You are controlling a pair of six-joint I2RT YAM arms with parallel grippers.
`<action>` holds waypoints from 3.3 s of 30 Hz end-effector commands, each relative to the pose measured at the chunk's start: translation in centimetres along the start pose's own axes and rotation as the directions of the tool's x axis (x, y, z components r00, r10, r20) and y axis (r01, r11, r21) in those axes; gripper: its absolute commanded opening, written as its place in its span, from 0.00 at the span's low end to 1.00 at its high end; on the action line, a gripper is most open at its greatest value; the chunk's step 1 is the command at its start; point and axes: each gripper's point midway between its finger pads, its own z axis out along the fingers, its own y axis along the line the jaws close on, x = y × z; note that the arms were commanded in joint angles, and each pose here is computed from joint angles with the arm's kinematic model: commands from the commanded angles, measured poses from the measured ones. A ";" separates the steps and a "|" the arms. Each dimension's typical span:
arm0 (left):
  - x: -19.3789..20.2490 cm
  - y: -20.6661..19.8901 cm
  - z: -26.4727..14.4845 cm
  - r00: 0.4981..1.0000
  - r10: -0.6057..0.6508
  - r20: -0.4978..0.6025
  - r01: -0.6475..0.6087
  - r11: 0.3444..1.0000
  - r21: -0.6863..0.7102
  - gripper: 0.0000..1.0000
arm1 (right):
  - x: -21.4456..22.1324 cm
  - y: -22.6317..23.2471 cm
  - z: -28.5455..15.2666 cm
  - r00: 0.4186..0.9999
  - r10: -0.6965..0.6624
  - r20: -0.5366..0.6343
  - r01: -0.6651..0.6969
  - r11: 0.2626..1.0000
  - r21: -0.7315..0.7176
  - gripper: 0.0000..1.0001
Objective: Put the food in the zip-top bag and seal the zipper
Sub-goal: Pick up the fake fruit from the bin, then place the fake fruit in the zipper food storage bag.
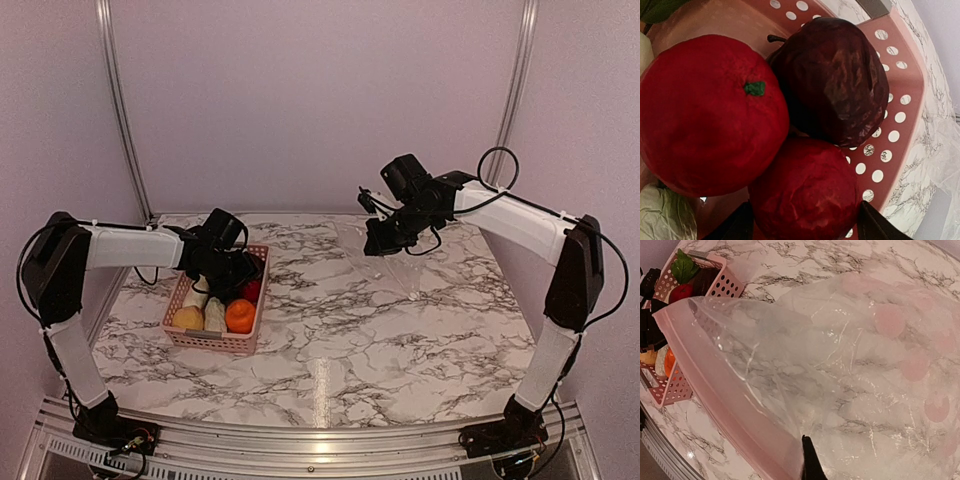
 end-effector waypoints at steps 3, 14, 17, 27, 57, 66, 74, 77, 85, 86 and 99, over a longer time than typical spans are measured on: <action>-0.5 -1.1 0.0 1.000 -0.006 -0.009 0.006 1.000 0.025 0.65 | -1.6 1.1 -2.2 0.998 -0.016 0.061 0.018 1.000 -0.023 0.00; -3.4 -2.1 -7.1 0.984 0.066 0.166 -0.078 0.995 0.068 0.55 | -2.0 0.7 -2.6 0.996 -0.026 0.090 0.026 1.000 0.001 0.00; -3.9 -2.1 -9.6 0.974 0.073 0.215 -0.095 0.991 0.095 0.53 | -2.2 1.1 -2.6 0.996 -0.024 0.088 0.025 1.000 -0.015 0.00; -2.1 -6.3 -15.1 0.929 0.229 0.289 -0.313 0.904 0.291 0.47 | -2.3 1.4 -2.8 0.995 -0.006 0.099 0.009 0.999 -0.032 0.00; 10.9 -23.6 -17.5 0.839 0.480 0.256 -0.493 0.472 0.730 0.39 | -4.9 5.0 -4.8 0.981 0.134 0.141 -0.109 0.979 -0.173 0.00; 9.5 -20.9 -12.4 0.884 0.426 0.194 -0.453 0.673 0.584 0.37 | -5.4 6.1 -6.2 0.981 0.109 0.163 -0.084 0.985 -0.154 0.00; 9.7 -19.6 -9.2 0.910 0.394 0.130 -0.402 0.759 0.512 0.35 | -4.7 7.5 -7.5 0.984 0.077 0.162 -0.055 0.989 -0.137 0.00; 9.4 -20.5 -9.0 0.914 0.383 0.137 -0.396 0.759 0.517 0.35 | -3.9 8.5 -7.1 0.988 0.063 0.138 -0.043 0.988 -0.147 0.00; 9.5 -22.9 -8.4 0.933 0.347 0.095 -0.332 0.727 0.601 0.68 | -4.3 9.7 -7.9 0.983 0.107 0.146 -0.076 0.976 -0.204 0.00; 9.4 -23.1 -8.8 0.932 0.349 0.102 -0.336 0.721 0.606 0.79 | -4.3 9.6 -8.0 0.983 0.111 0.149 -0.080 0.976 -0.201 0.00; 6.8 -25.0 -18.3 0.902 0.328 0.280 -0.427 0.592 0.683 0.99 | -3.9 5.5 -7.8 0.973 0.158 0.168 -0.140 0.984 -0.110 0.00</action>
